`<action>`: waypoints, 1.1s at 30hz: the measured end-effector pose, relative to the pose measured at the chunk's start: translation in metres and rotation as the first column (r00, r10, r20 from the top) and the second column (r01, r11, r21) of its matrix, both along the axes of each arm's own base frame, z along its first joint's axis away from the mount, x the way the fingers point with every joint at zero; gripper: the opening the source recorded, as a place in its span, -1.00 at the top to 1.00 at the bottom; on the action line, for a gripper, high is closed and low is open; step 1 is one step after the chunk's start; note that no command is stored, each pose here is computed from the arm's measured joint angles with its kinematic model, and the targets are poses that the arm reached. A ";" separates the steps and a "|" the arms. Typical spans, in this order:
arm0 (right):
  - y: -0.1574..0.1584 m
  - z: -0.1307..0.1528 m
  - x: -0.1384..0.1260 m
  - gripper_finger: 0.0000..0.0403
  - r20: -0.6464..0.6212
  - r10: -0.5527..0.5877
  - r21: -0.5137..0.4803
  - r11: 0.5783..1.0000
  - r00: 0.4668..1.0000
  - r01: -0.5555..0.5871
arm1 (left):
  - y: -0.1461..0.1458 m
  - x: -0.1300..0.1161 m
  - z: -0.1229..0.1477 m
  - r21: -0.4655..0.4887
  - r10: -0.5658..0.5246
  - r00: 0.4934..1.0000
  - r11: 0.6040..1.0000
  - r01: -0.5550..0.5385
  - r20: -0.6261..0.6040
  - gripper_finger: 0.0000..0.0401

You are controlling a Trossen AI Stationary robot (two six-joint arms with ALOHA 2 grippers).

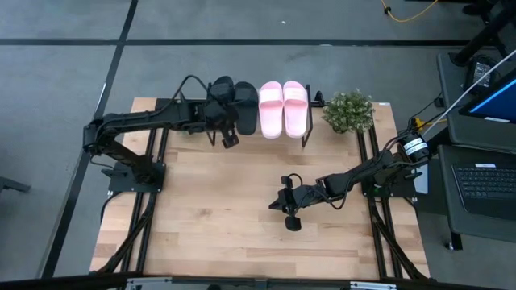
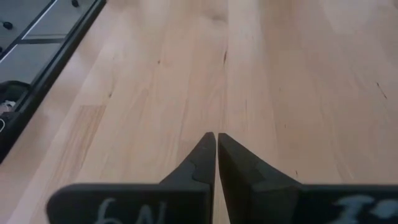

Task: Pick and place slides into the shelf
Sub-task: Put the black slipper on the shelf, then return to Home Position

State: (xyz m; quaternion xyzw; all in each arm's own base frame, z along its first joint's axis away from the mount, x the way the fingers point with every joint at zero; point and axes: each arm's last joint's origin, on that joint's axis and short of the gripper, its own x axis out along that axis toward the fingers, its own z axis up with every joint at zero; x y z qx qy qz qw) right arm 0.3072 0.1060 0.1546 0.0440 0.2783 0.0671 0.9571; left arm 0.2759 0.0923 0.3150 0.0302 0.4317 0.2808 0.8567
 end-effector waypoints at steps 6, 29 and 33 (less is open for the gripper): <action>0.000 -0.001 0.000 0.90 -0.007 0.000 -0.004 1.000 1.000 0.000 | 0.004 0.007 -0.013 -0.042 -0.017 0.999 0.999 0.015 -0.049 1.00; 0.000 -0.001 -0.001 0.90 -0.014 0.001 -0.008 1.000 1.000 -0.001 | -0.001 0.008 -0.012 0.007 -0.009 0.992 1.000 0.010 -0.124 1.00; -0.001 -0.002 -0.001 0.90 -0.023 0.001 -0.012 1.000 1.000 -0.001 | -0.011 0.005 0.018 0.047 -0.048 0.999 0.998 0.049 -0.019 1.00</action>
